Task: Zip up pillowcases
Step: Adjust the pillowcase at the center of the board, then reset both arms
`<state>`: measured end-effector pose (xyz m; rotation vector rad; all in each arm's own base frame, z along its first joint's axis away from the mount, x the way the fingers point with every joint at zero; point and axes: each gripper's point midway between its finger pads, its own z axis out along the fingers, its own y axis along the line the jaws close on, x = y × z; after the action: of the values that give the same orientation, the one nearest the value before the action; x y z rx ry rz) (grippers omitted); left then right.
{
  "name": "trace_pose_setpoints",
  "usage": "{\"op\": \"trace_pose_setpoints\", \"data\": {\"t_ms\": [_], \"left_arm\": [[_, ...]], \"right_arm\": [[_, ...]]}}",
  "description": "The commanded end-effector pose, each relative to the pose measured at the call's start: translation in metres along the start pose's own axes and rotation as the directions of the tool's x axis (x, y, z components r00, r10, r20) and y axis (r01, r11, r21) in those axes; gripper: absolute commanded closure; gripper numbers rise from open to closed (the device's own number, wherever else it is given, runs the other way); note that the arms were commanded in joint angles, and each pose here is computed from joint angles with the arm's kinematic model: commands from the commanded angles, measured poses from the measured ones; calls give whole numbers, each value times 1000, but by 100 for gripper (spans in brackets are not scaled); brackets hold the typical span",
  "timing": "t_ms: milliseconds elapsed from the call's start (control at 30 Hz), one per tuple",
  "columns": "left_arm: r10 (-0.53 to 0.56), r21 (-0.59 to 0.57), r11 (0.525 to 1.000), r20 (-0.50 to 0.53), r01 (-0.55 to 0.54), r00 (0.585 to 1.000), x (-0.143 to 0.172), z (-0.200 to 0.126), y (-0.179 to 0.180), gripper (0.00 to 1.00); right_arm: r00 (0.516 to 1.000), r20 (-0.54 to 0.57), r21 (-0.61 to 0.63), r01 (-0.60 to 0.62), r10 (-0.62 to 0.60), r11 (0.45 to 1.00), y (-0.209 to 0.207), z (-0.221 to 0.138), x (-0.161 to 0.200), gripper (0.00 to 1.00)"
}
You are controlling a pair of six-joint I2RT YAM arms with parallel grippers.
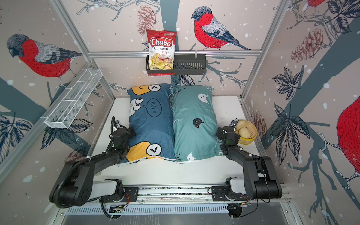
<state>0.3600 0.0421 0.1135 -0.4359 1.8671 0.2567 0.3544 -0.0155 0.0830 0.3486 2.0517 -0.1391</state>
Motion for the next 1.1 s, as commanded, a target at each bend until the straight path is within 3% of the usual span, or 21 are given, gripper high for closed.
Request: {"op": "trace_pose_setpoints", "data": {"t_ms": [0,100,300,333,400,500,533,600,733,1067], "left_arm": [[12,-4,1000,119,-12,993,-22,7,-4,3],[59,-11,998,86,-59,994,-22,18,-9,3],[56,112,991,192,-79,980,-20,8,-14,2],[46,130,988,248,-80,968,-27,3,-14,2],[47,148,986,193,-77,980,-18,6,-16,2],[67,183,977,243,-114,968,-16,0,-20,2],[61,179,978,271,-112,961,-21,-3,-20,2],[69,171,979,232,-110,970,-16,1,-20,2],[62,172,979,252,-108,966,-18,-1,-19,2],[63,172,979,259,-110,964,-19,-2,-19,2]], "right_arm": [[981,191,5,19,-19,1000,6,-11,-34,1],[964,265,-2,17,-16,1000,7,-17,-45,1],[934,354,22,47,-52,999,4,-24,-56,1],[926,375,37,35,-47,999,-1,-28,-58,1],[911,410,42,18,-34,999,-9,-34,-58,1],[888,460,-4,-5,6,1000,-17,-35,-52,1],[889,457,-5,6,-3,1000,-13,-31,-52,1],[904,427,-13,43,-33,999,-5,-22,-48,0],[920,387,-47,-46,61,998,-24,-12,-48,1],[929,370,-25,-4,13,1000,-14,-6,-48,0]]}}
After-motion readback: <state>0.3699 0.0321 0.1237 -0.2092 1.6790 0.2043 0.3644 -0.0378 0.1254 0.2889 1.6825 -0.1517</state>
